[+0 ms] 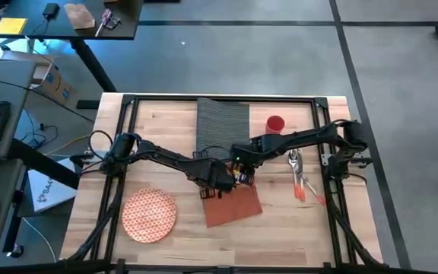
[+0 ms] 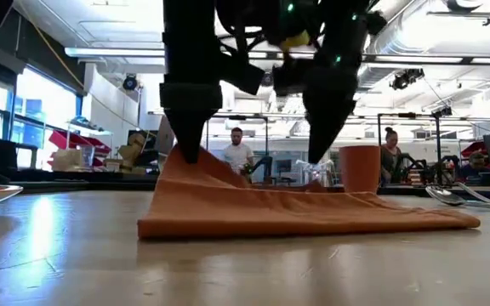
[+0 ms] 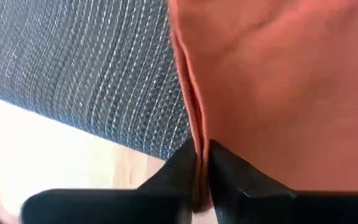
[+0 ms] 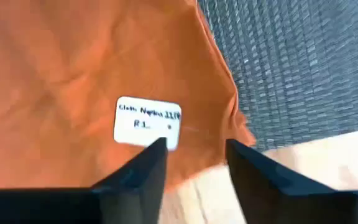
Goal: Set table place
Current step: Fold the orange table napkin
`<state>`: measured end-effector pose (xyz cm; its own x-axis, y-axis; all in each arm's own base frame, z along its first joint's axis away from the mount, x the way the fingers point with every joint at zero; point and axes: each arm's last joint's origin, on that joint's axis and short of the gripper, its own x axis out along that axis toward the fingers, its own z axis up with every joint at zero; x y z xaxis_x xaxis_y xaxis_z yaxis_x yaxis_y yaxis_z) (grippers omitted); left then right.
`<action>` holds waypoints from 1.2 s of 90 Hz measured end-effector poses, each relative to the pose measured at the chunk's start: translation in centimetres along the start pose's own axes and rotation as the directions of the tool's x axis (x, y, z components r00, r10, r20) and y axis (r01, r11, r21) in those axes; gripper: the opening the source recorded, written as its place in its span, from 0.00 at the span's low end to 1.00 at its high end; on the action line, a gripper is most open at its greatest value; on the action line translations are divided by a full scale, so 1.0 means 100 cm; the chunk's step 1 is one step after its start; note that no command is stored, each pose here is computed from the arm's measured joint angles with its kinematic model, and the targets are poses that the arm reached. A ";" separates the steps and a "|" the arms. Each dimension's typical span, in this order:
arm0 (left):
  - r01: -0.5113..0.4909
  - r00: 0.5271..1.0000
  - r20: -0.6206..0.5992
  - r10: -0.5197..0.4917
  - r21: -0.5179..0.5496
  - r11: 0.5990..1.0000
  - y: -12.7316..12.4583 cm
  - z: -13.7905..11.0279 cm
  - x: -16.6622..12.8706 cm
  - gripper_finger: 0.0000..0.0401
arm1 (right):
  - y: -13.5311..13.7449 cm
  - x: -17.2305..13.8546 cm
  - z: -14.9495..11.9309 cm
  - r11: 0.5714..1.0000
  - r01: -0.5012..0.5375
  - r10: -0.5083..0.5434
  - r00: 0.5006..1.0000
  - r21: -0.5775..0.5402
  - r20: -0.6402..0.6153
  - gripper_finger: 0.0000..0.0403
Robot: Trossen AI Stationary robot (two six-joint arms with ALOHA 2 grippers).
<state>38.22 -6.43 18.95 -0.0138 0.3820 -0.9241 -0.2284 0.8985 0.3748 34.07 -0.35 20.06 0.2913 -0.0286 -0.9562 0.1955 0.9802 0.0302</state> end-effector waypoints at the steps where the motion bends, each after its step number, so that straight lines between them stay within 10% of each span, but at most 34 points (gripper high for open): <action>1: 0.000 1.000 -0.004 0.000 -0.004 1.000 0.001 0.000 0.000 0.10 | -0.001 -0.002 0.000 1.000 0.000 0.000 1.000 -0.006 0.002 0.46; 30: 0.124 0.988 -0.081 -0.133 -0.109 0.986 0.000 -0.022 -0.031 0.25 | -0.004 -0.032 -0.028 0.906 -0.267 0.302 0.951 -0.327 0.060 0.58; 55: 0.349 0.901 0.264 -0.343 0.026 0.937 -0.066 -0.019 -0.044 0.25 | 0.013 0.008 -0.064 0.820 -0.293 0.395 0.912 -0.492 0.115 0.54; 74: 0.325 0.937 0.203 -0.285 -0.207 0.923 -0.069 -0.032 -0.013 0.25 | 0.023 0.023 -0.074 0.821 -0.203 0.342 0.923 -0.534 0.175 0.51; 108: 0.390 0.919 0.176 -0.354 -0.256 0.885 -0.070 -0.038 0.017 0.25 | 0.024 0.051 -0.081 0.852 -0.235 0.321 0.941 -0.469 0.112 0.33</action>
<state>36.11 -12.83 14.45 0.2394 0.0712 -0.9683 -0.4564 0.8885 -0.0475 28.44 3.46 12.87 0.4415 0.2655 -0.8571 -0.3410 0.9332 0.1135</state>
